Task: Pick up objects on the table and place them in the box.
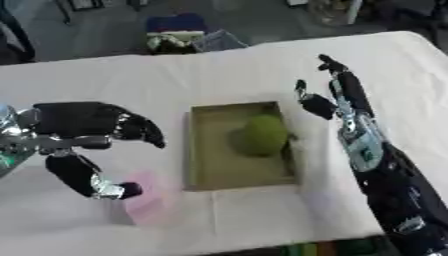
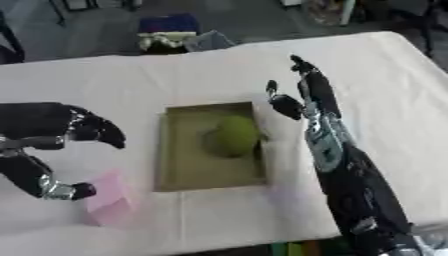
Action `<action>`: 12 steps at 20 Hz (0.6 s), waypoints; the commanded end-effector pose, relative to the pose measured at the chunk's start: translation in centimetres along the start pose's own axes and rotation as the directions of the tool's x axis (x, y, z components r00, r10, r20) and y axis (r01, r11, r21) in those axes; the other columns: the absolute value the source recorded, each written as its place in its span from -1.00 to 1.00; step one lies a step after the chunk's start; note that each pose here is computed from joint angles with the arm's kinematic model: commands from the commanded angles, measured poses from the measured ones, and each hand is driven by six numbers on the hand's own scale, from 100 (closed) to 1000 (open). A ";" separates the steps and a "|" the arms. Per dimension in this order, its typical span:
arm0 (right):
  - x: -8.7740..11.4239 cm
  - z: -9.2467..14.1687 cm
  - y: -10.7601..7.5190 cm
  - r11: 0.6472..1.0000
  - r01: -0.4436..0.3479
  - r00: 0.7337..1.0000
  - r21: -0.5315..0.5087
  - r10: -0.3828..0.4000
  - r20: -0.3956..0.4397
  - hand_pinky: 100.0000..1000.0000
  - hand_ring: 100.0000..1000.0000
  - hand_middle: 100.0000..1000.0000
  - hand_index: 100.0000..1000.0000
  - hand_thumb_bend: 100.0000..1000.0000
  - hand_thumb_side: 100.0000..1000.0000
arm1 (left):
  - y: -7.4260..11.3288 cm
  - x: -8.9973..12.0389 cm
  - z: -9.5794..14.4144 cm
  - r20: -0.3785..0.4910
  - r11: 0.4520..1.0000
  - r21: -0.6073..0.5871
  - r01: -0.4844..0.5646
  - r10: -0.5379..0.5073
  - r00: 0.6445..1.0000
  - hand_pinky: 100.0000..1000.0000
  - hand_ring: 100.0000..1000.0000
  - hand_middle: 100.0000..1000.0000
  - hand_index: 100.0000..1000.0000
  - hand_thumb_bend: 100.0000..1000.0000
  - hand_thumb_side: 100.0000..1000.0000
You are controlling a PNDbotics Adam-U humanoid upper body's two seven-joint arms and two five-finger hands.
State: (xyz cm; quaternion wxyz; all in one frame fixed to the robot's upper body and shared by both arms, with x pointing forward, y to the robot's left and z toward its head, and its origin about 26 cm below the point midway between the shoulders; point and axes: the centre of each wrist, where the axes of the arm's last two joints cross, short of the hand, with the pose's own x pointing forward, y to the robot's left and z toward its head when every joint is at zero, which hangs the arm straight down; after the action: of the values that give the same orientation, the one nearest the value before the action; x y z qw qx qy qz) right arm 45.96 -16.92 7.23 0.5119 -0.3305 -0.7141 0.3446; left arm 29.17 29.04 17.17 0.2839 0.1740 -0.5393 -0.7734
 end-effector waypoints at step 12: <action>0.2 -0.7 -1.4 0.999 -0.016 1.000 -0.037 0.016 0.014 0.51 0.86 0.53 0.93 -0.82 -0.22 | -5.6 -1.3 -0.5 -0.219 0.999 0.044 -0.022 0.031 0.975 0.70 0.63 0.68 0.82 -0.32 0.47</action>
State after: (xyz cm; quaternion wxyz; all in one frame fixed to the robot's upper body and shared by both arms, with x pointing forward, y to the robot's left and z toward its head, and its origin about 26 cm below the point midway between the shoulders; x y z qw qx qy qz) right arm 45.95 -16.98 7.19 0.5124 -0.3311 -0.7136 0.3443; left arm 28.91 30.55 11.28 0.3539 0.2466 -0.5257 -0.7332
